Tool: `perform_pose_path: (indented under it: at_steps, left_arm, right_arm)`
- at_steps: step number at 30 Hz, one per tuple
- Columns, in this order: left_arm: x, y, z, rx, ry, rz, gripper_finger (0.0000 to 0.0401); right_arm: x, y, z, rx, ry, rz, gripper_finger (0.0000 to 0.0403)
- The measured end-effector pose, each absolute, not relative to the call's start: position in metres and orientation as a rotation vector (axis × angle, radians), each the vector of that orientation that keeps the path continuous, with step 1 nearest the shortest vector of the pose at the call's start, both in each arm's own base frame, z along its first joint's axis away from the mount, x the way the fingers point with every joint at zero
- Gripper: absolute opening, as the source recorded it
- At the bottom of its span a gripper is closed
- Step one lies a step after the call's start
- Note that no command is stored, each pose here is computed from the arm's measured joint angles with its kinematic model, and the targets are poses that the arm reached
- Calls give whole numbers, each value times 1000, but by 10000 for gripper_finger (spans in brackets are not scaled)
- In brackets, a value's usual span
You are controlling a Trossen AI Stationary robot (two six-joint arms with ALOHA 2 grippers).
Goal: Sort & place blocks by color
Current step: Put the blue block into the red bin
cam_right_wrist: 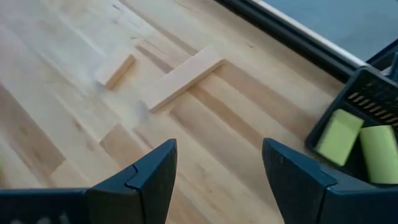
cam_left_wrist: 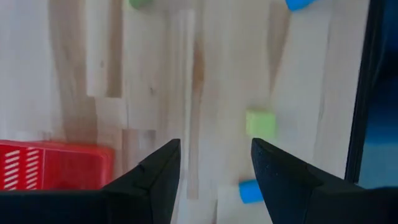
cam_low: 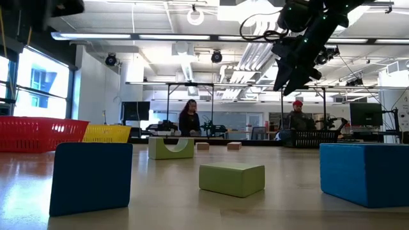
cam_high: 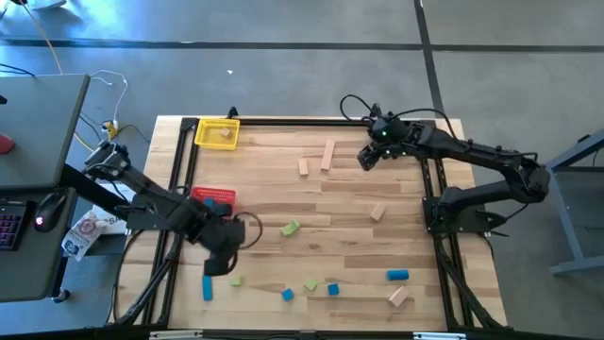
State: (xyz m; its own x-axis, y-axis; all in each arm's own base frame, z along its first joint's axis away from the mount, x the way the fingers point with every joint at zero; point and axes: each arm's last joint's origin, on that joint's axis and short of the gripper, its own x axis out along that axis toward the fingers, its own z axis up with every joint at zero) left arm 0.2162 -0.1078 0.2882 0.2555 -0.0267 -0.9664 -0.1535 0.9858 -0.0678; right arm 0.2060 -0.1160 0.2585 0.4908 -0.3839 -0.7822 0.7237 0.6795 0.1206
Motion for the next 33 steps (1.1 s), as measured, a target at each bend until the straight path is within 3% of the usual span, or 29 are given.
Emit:
perform_pose_path:
  at_steps: [11,19,33]
  left_arm:
    - [187,-158,286,94,1312,-191,184]
    - [180,-177,276,220,1341,-284,184]
    - [191,-214,227,547,1417,-462,184]
  right_arm:
    - [217,-93,258,519,796,-648,222]
    - [222,-80,258,513,802,-608,222]
    - [228,-64,259,520,791,-611,222]
